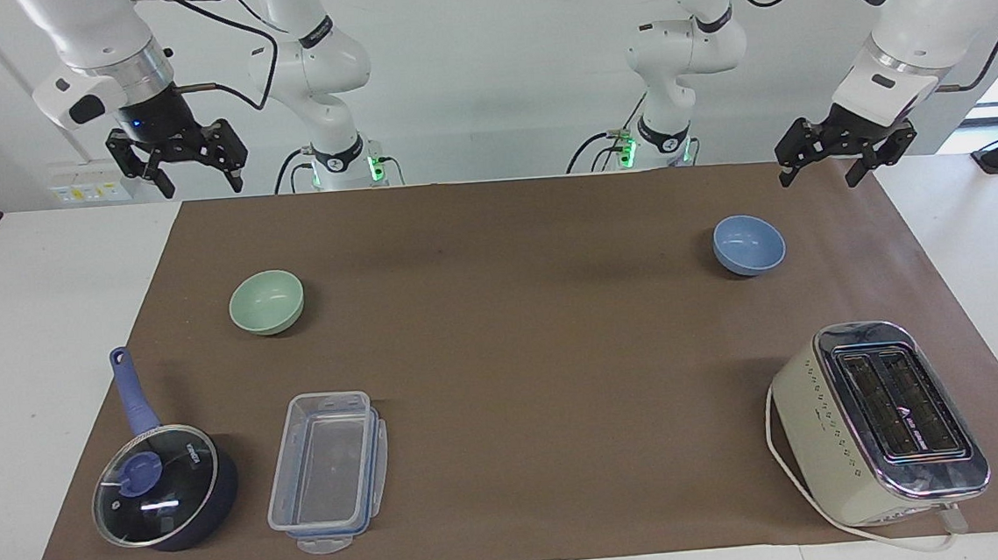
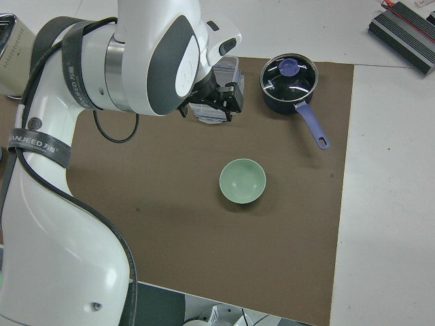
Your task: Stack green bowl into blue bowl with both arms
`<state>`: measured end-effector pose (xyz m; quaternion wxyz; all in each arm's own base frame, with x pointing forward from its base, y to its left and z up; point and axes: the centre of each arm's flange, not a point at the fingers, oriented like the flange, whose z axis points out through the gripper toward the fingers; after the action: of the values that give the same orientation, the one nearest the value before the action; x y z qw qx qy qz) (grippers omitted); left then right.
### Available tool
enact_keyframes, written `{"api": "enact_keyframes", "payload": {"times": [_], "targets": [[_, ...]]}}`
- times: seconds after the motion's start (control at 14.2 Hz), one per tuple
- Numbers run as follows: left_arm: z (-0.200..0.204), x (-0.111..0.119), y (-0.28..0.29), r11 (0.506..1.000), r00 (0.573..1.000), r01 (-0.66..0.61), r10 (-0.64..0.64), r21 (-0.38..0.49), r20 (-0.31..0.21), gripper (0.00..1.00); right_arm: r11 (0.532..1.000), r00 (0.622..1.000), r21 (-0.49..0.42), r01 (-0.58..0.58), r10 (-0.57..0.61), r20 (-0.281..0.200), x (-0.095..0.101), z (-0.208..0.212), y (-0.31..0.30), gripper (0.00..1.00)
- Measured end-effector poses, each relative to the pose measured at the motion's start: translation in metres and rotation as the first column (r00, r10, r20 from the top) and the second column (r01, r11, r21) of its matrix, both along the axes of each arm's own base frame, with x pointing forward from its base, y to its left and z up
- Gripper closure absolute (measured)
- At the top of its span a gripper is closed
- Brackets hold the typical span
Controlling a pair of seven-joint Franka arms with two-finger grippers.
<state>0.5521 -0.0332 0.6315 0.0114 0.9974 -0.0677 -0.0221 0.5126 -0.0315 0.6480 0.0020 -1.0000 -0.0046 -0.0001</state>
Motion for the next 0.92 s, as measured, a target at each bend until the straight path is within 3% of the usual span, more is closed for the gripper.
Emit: {"api": "enact_keyframes", "payload": {"times": [0.92], "targets": [[-0.0006,-0.002,0.0049,1.0,1.0,-0.008,0.008,0.0,-0.003,0.0,1.0,1.0,0.0,0.0,0.0,0.0,0.0,0.0,0.0,0.0]]}}
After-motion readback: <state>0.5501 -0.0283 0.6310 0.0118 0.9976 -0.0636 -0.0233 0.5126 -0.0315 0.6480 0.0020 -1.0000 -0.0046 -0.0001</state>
